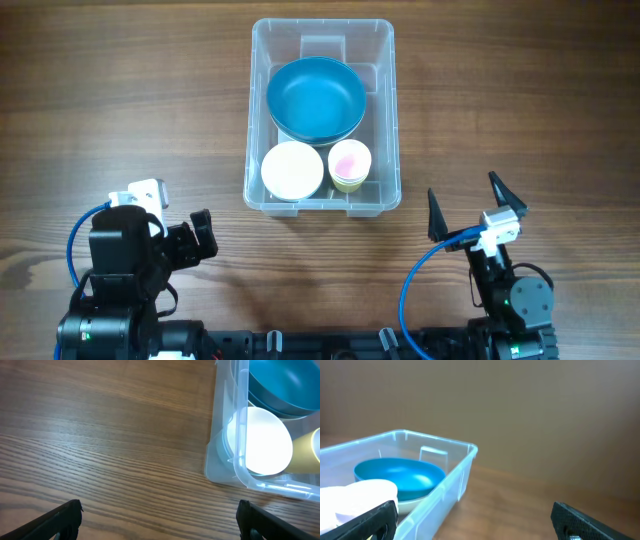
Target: Pack container
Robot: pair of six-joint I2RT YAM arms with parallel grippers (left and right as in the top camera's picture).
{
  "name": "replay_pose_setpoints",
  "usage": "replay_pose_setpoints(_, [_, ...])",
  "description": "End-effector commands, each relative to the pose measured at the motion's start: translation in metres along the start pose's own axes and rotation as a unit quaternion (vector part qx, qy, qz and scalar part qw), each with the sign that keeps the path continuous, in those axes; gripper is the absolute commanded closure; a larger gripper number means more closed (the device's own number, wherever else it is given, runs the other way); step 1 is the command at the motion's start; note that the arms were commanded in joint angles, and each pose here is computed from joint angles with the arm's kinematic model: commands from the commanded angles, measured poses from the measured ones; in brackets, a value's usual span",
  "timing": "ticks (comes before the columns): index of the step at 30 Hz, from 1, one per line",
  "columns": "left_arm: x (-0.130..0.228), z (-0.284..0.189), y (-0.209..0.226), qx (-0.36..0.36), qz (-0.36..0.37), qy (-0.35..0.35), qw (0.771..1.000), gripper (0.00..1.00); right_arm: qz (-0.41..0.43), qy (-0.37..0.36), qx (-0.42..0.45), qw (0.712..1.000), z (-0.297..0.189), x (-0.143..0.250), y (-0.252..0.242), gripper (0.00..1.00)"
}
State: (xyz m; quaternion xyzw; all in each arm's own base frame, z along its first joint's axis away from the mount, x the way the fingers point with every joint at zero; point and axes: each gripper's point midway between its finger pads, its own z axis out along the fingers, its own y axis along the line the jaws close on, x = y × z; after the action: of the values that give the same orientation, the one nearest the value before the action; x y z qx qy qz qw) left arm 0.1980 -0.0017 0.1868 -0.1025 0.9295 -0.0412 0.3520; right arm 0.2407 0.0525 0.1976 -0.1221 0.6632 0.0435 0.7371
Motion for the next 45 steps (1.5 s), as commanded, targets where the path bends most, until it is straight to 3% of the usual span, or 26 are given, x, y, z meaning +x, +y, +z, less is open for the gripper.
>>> replay_pose_setpoints(1, [0.000,0.000,0.000,-0.001,0.012,-0.002,1.000,0.00,0.041,0.018,0.033,0.998,-0.001,0.010,-0.012,0.00])
replay_pose_setpoints(6, [0.000,0.000,0.000,-0.001,0.012,-0.002,1.000,0.00,0.045,0.027,0.071,0.996,-0.003,0.014,-0.027,0.00])
replay_pose_setpoints(39, [0.007,-0.004,0.006,-0.014,0.015,0.002,1.000,0.00,0.035,0.047,0.065,0.996,-0.004,0.024,-0.025,0.00])
replay_pose_setpoints(45, [0.002,-0.007,0.004,0.020,0.013,-0.138,0.990,0.00,0.035,0.047,0.065,0.996,-0.004,0.024,-0.025,0.00])
